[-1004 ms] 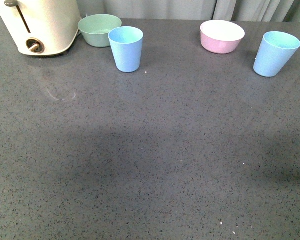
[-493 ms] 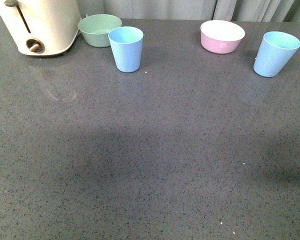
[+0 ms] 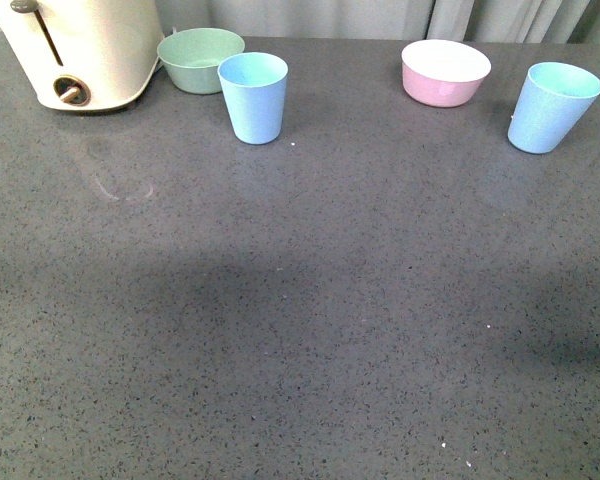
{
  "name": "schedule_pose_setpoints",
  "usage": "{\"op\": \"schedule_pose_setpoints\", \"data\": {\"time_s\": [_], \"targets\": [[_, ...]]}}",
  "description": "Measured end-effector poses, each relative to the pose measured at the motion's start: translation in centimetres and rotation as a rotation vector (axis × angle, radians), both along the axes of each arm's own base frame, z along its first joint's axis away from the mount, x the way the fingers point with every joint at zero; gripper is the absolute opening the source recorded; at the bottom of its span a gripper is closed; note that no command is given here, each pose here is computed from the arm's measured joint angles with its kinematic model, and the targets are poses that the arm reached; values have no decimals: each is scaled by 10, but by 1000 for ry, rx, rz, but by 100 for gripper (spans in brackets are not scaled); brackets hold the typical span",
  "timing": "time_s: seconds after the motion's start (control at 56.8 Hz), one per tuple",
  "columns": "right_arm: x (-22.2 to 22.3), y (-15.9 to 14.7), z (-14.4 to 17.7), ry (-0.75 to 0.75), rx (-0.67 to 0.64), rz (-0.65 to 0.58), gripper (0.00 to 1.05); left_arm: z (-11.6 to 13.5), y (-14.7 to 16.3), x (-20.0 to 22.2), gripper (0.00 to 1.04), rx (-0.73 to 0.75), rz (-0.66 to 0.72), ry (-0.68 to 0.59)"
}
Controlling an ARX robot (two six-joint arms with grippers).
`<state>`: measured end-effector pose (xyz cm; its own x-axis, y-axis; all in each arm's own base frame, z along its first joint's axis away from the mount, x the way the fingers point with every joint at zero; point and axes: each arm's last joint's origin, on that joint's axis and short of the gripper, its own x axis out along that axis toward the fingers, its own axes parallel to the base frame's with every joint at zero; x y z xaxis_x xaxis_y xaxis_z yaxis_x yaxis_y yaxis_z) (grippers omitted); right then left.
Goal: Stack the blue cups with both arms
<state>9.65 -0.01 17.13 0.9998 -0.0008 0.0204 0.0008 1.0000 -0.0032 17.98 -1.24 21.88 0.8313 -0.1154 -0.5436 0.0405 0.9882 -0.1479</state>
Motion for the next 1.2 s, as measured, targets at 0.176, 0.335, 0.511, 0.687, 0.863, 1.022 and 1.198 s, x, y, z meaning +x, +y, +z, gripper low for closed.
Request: {"op": "schedule_pose_setpoints", "data": {"time_s": [0.176, 0.335, 0.511, 0.687, 0.863, 1.022, 1.198], "targets": [[0, 0, 0, 0, 0, 0, 96, 18, -16, 88, 96, -24, -8, 77], [0, 0, 0, 0, 0, 0, 96, 12, -39, 159, 96, -35, -9, 181], [0, 0, 0, 0, 0, 0, 96, 9, -63, 210, 96, -61, 5, 250], [0, 0, 0, 0, 0, 0, 96, -3, -85, 250, 96, -49, 21, 307], [0, 0, 0, 0, 0, 0, 96, -13, -105, 271, 96, -31, 24, 340], [0, 0, 0, 0, 0, 0, 96, -25, -125, 285, 96, -13, 26, 375], [0, 0, 0, 0, 0, 0, 96, -37, -136, 301, 96, 0, 46, 410]]}}
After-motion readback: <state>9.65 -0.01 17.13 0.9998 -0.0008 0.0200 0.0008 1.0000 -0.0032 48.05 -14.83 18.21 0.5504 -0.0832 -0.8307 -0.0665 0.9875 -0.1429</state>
